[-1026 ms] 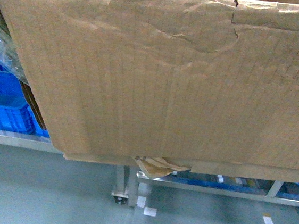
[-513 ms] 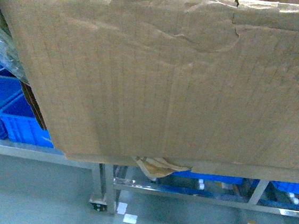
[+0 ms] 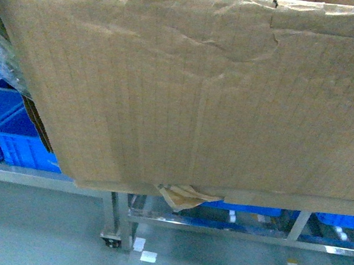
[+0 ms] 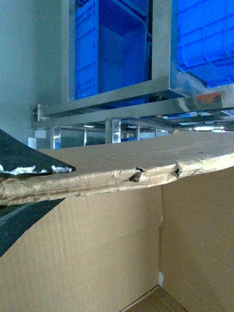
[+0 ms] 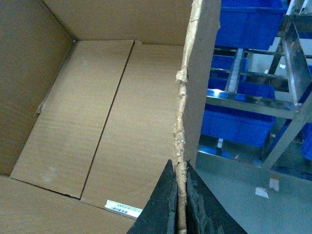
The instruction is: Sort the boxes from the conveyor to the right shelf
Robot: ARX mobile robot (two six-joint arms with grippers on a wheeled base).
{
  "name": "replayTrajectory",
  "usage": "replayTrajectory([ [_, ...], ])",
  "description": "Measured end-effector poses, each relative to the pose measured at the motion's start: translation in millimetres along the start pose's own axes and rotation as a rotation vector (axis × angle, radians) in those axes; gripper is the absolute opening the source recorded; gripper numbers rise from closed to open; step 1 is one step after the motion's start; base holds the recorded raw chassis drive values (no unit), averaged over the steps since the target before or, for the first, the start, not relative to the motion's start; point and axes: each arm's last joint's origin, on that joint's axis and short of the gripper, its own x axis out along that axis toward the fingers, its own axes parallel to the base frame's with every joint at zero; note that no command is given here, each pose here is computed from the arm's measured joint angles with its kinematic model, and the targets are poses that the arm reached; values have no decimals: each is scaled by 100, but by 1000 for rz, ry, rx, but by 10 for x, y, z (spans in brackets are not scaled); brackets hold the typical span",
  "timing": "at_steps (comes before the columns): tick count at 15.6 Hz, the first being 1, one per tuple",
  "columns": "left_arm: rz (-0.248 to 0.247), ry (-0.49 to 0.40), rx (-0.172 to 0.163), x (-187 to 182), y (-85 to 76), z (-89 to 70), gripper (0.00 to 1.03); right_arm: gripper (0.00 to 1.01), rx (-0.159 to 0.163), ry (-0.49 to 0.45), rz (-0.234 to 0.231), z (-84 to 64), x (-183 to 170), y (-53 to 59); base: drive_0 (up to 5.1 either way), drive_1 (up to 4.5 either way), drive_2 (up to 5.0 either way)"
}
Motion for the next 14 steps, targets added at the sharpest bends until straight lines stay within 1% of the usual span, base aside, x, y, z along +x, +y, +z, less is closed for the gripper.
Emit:
replayTrajectory([
  [4, -2, 2, 1, -2, -5, -3, 4, 2, 1, 1, -3, -1, -4, -3, 448, -377, -41],
  [6, -11, 4, 3, -8, -24, -7, 4, 2, 7, 2, -13, -4, -14, -28, 0, 0, 0],
  [8, -9, 1, 2, -11, -22, -3, 4, 2, 6, 2, -10, -3, -13, -25, 0, 0, 0],
  [14, -8, 2, 2, -3, -19, -6, 4, 2, 6, 1, -8, -3, -8, -27, -15, 375, -405],
])
